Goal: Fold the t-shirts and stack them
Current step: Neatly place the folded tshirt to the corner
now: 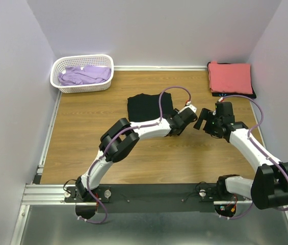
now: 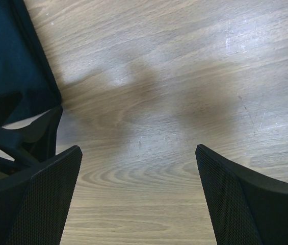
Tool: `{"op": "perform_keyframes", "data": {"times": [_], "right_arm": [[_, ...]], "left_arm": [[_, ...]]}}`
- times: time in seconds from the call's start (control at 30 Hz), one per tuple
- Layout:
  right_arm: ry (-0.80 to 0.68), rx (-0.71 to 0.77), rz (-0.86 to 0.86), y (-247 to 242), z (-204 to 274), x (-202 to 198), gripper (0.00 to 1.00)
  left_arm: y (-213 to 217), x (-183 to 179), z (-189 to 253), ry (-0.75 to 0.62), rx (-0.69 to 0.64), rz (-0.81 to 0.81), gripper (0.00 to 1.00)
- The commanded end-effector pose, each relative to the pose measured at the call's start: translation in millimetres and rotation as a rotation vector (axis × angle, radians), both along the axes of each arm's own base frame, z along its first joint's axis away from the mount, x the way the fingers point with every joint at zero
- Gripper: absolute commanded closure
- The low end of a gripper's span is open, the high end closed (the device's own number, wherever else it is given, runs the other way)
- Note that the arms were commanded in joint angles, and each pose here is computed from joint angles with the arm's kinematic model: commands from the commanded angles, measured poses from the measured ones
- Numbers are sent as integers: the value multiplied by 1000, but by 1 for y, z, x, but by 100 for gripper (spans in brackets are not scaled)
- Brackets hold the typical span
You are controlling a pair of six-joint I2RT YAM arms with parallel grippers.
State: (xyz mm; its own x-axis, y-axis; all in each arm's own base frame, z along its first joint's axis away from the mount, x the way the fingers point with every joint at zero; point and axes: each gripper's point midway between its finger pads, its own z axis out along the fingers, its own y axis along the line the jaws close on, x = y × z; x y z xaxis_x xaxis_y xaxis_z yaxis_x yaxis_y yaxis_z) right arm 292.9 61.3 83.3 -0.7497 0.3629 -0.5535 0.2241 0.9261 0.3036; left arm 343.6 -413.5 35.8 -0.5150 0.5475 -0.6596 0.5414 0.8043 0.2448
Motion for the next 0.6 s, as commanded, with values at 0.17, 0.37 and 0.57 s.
{"op": "perform_keyframes", "data": {"times": [0.17,0.37,0.57], "right_arm": [[24,-18,-29,-6,-13,-1,1],[14,9,-16,0,-13,2,1],[17,64,-6,11,-17,12,1]], "left_arm": [[-1,-1,-14,38,47,-27,50],[2,3,-13,50,23,-27,75],[6,4,3,27,-17,-25,100]]}}
